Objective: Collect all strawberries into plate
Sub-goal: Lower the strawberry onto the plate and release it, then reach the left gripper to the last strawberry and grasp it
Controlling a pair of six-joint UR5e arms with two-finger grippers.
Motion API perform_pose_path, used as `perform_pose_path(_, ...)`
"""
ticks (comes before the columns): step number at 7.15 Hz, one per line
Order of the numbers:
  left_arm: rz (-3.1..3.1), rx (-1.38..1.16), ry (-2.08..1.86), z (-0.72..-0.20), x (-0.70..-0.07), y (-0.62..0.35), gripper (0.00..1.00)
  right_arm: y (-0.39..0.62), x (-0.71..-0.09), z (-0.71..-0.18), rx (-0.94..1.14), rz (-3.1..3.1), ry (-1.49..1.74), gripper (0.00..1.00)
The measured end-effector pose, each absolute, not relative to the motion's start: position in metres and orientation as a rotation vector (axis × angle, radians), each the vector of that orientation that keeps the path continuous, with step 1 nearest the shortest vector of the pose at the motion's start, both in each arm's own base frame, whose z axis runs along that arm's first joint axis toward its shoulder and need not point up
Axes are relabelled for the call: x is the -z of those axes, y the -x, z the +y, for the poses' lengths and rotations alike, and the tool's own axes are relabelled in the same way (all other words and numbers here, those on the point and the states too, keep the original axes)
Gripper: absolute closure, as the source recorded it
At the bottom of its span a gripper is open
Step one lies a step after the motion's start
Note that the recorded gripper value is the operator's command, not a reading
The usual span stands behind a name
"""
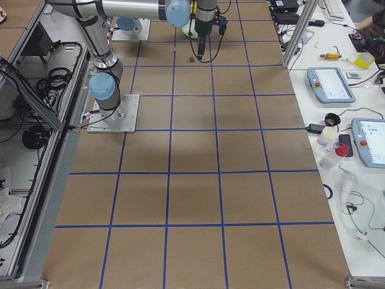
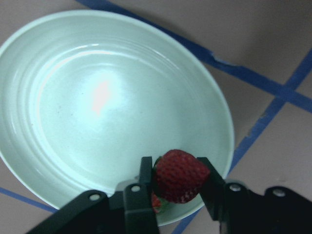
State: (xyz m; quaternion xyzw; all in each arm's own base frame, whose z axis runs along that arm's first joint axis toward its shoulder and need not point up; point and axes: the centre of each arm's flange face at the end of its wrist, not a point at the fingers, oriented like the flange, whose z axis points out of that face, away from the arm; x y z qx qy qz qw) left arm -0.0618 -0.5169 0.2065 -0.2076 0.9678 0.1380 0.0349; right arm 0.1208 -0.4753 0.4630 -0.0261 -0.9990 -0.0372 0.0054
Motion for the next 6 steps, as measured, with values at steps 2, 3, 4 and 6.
perform_pose_path(2, 2.969, -0.422, 0.702, -0.515, -0.206, 0.069, 0.00, -0.121, -0.463, -0.475, 0.117, -3.128, 0.082, 0.00)
perform_pose_path(3, 2.952, -0.413, 0.811, -0.514, -0.208, 0.089, 0.00, -0.121, -0.463, -0.475, 0.117, -3.128, 0.082, 0.00)
perform_pose_path(4, 2.930, -0.389, 0.948, -0.514, -0.209, 0.126, 0.00, -0.121, -0.463, -0.475, 0.117, -3.128, 0.082, 0.00)
perform_pose_path(6, 2.884, -0.342, 1.228, -0.513, -0.216, 0.204, 0.00, -0.121, -0.463, -0.475, 0.115, -3.130, 0.082, 0.00)
